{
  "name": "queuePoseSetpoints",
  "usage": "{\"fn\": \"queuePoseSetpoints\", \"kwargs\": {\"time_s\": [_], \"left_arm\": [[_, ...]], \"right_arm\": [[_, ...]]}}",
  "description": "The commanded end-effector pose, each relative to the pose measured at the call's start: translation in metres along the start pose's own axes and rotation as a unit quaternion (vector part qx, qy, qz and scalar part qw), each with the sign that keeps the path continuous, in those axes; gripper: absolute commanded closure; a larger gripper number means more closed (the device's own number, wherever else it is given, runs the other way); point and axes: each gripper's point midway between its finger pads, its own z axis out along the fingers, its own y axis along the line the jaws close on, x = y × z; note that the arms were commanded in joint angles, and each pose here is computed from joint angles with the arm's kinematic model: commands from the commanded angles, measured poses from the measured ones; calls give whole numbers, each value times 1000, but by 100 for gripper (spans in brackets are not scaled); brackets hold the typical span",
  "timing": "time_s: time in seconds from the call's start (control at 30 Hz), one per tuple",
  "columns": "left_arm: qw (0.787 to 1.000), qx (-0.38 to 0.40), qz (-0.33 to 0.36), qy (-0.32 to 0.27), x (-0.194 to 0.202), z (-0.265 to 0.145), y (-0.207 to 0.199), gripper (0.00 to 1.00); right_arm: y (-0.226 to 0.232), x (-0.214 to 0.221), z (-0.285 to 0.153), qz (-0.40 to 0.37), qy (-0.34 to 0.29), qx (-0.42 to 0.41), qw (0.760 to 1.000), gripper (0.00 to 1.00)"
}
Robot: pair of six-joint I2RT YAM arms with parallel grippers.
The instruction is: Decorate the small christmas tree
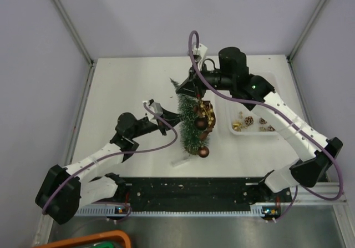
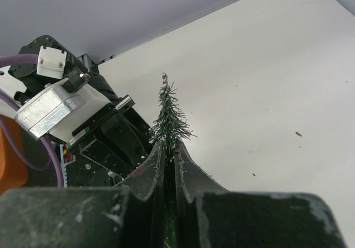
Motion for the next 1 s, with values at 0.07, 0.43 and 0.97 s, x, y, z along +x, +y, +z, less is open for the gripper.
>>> {"fn": "queuePoseSetpoints", "kwargs": {"time_s": [0.07,0.43,0.97], "left_arm": [[999,-4,43,-32,-14,-8,-5,100],[998,-6,57,-35,-12,-14,-9,100],[997,-27,66,-44,-13,-25,-10,100]], "right_arm": [[14,-31,-21,-18,-55,8,998,85],[-1,-54,-39,-20,-88,81,993,32],[-210,-28,-176,176,-182,460,851,23]]}}
